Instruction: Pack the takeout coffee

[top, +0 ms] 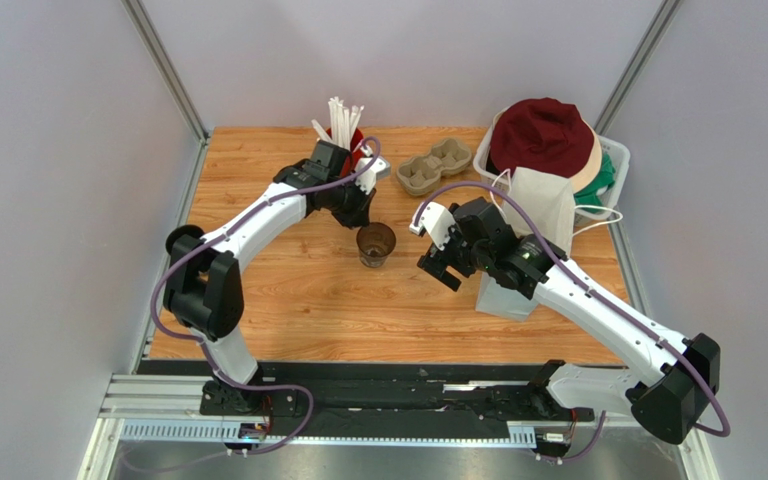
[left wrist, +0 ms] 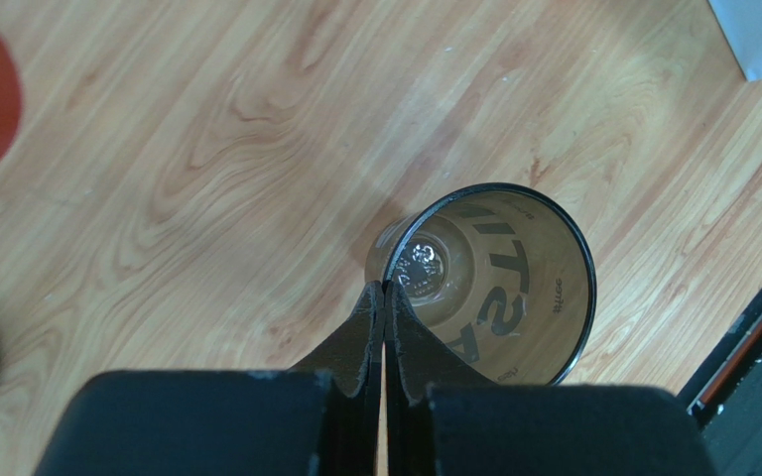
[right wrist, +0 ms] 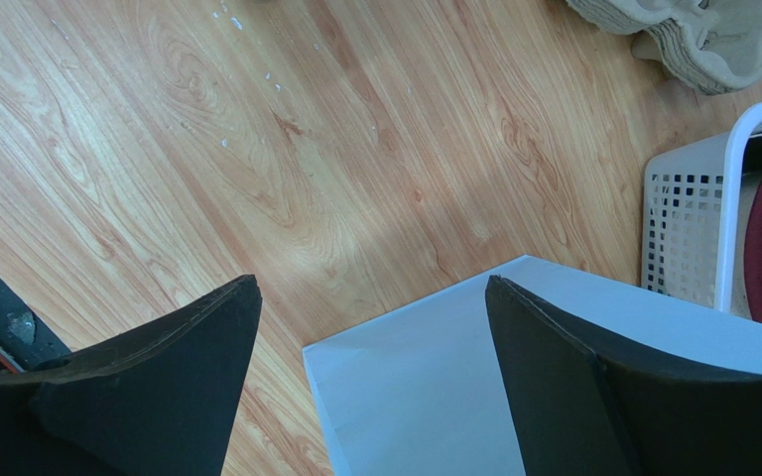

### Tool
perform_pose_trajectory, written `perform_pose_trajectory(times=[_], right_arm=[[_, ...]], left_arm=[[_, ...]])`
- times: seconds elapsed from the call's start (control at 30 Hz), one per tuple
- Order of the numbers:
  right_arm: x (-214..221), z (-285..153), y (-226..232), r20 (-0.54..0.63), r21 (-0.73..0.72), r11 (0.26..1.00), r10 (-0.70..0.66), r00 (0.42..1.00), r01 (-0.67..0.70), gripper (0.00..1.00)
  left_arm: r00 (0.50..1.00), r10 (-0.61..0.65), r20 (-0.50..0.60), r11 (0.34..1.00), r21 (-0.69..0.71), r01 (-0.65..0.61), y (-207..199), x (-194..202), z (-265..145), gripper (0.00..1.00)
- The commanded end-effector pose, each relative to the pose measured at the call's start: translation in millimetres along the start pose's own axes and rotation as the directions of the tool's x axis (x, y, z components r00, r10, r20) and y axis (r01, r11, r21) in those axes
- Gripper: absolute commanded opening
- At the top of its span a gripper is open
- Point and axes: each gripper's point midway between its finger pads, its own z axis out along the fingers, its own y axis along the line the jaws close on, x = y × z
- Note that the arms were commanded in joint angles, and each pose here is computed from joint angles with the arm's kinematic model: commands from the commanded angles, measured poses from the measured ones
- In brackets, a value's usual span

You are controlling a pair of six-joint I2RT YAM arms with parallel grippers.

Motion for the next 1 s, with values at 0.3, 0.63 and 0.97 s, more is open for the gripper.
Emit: perform_pose_trajectory(times=[0.3, 0.63, 0.97], right_arm=[[-11, 5, -7, 0.053, 0.042, 0.999, -0.021, 0.998, 0.019, 0.90], [-10, 5, -6, 0.051, 0.047, 0.999, -0.027, 0.998, 0.024, 0.90], [-10, 4, -6, 0.054, 0.047, 0.999, -0.028, 0.998, 0.026, 0.90]], left_arm=[[0.997, 0.002, 0.083, 0.994, 0.106, -0.011, -36, -13, 26, 0.00], [0.997, -0.006, 0.082, 0.994, 0.108, -0.003, -38, -7, 29, 0.00], [0.995, 0.005, 0.096, 0.994, 0.106, -0.015, -40, -7, 23, 0.17]])
